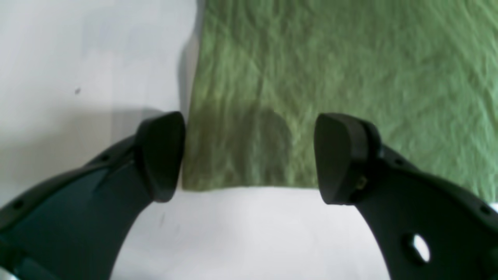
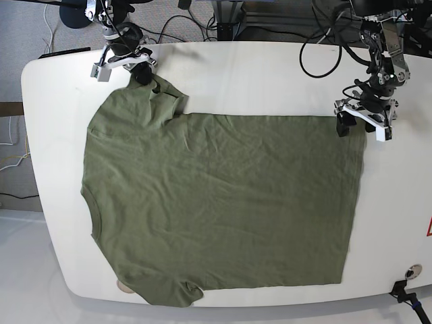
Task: Fold the T-shirt properly
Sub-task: 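Grasp the shirt edge with both grippers and lift it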
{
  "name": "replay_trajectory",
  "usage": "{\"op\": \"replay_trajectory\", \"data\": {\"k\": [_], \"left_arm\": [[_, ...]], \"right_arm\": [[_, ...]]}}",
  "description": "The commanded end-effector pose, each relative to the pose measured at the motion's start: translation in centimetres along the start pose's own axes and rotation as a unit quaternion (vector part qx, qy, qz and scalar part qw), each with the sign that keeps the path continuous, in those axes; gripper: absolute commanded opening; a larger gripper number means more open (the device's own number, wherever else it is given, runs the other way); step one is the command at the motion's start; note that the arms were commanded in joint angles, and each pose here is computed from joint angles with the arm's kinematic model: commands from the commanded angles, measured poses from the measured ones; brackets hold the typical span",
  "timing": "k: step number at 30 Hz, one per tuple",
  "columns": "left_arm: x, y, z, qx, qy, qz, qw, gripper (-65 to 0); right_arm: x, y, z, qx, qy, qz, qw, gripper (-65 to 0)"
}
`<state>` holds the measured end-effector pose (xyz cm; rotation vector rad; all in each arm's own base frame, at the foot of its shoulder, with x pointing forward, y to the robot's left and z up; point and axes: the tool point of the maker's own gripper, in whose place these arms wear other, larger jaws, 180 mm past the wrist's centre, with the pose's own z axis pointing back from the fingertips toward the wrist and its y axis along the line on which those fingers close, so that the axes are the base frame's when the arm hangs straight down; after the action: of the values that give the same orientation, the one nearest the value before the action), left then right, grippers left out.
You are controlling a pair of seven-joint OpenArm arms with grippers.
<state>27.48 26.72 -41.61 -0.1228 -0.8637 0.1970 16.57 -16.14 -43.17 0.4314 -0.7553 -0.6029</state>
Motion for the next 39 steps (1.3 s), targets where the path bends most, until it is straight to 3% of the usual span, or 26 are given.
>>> {"op": "replay_trajectory", "data": {"k": [1,3,7,9,15,17,25,33,39], "left_arm": [[0.2,0.2,-0.4,0.001,0.009,0.003,1.000,-16.2],[0.1,0.4,-0.6,0.002,0.012,0.006,1.000,-20.8],[0.0,0.4,-0.6,0.003,0.013,0.007,1.000,-44.7],[-0.1,0.4,-0.6,0.002,0.013,0.008,1.000,-52.8],[-0.3,0.7,-0.5,0.005,0.016,0.008,1.000,-57.4],[-0.2,0.8,-0.4,0.007,0.014,0.008,1.000,-65.0],[0.0,0.5,0.7,0.005,0.006,-0.006,1.000,-65.0],[-2.1,1.6,4.7,0.024,0.019,-0.031,0.999,-65.0],[-4.9,2.8,8.0,0.036,0.060,-0.065,0.995,-65.0]], "right_arm": [[-0.7,-0.9,0.3,-0.020,0.018,0.007,0.9996,-65.0],[-0.7,-0.9,0.3,-0.020,0.018,0.007,0.9996,-65.0],[-0.6,-0.9,0.3,-0.020,0.017,0.007,0.9996,-65.0],[-0.4,-0.7,0.1,-0.017,0.015,0.008,0.9997,-65.0],[-0.2,-0.6,0.0,-0.016,0.013,0.008,0.9997,-65.0],[-0.2,-0.5,0.0,-0.015,0.012,0.009,0.9998,-65.0],[0.9,0.6,0.2,-0.003,-0.001,0.016,0.9999,-65.0],[0.0,0.8,3.7,-0.008,0.004,0.030,0.9995,-65.0],[-2.3,-0.3,6.9,-0.029,0.033,0.032,0.9985,-65.0]]}}
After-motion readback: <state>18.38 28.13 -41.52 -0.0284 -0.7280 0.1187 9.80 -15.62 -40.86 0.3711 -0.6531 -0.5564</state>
